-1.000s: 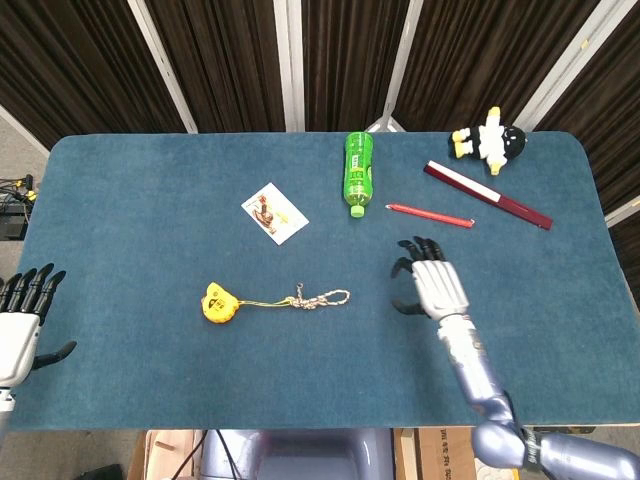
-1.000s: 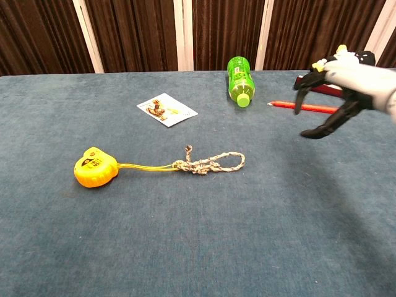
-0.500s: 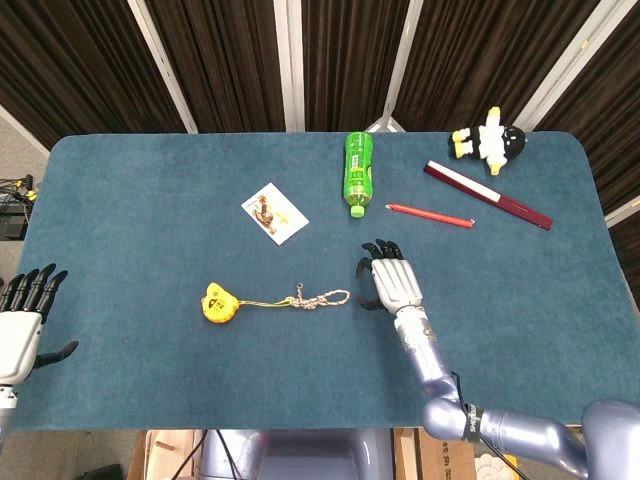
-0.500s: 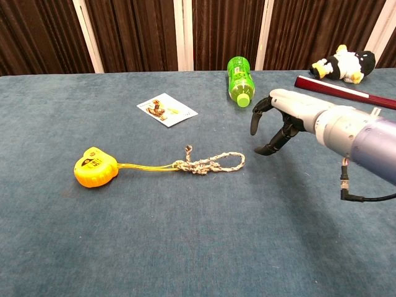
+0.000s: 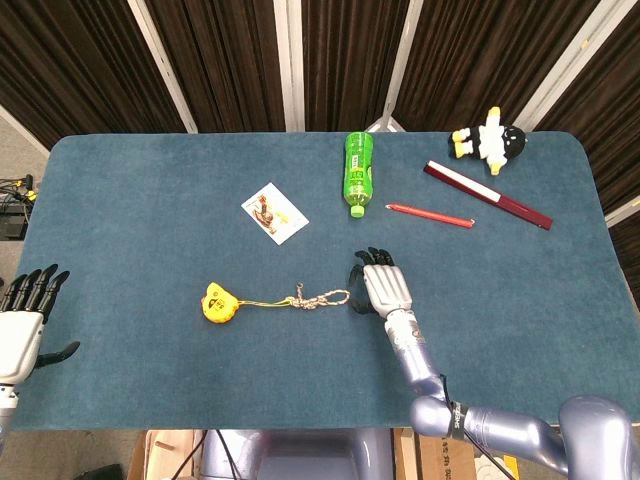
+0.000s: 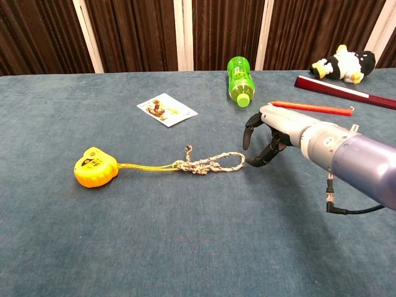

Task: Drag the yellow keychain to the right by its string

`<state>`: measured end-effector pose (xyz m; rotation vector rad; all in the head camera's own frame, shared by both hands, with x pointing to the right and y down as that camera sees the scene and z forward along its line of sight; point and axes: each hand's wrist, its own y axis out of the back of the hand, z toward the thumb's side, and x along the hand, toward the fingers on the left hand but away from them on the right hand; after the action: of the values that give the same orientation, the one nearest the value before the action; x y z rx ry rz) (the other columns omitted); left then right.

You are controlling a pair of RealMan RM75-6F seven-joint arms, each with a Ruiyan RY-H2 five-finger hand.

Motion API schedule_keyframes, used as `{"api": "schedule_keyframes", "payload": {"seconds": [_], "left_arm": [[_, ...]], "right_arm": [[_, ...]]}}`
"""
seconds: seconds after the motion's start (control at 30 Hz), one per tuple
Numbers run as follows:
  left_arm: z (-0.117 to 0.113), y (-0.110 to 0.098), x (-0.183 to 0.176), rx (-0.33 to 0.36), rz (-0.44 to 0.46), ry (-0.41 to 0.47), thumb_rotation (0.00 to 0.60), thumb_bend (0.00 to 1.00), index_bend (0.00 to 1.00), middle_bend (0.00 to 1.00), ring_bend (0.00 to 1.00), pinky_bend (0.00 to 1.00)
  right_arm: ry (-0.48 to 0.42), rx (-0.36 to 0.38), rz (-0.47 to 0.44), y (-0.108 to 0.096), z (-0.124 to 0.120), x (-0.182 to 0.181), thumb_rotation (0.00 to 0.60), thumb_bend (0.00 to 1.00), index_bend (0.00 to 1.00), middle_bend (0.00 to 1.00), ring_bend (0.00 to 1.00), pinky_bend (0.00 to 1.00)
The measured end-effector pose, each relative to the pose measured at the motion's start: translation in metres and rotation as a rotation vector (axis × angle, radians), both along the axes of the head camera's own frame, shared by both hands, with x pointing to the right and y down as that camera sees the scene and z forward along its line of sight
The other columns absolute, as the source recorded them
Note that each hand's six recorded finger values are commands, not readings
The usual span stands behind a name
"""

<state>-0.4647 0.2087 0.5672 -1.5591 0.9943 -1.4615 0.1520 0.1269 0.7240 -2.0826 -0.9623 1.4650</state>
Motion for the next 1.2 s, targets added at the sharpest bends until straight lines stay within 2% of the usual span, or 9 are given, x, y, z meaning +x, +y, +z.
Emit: {"api": "schedule_keyframes", "payload": {"seconds": [0.97, 1.2], "left_arm": [[0.003, 0.0, -0.001, -0.013, -0.01, 0.008, 0.6, 0.0, 0.0, 0.0, 0.0, 0.0], [0.003, 0.0, -0.001, -0.015, -0.013, 0.012, 0.6, 0.0, 0.0, 0.0, 0.0, 0.0]], "right_arm": [[-0.019, -0.015, 0.004, 0.005, 0.008, -0.011, 0.6, 0.38, 0.54, 0.19, 0.0, 0.01], [-0.016, -0.023, 0.001, 0.007, 0.01, -0.012, 0.6, 0.43, 0.58, 0.21, 0.0, 0.01]]}}
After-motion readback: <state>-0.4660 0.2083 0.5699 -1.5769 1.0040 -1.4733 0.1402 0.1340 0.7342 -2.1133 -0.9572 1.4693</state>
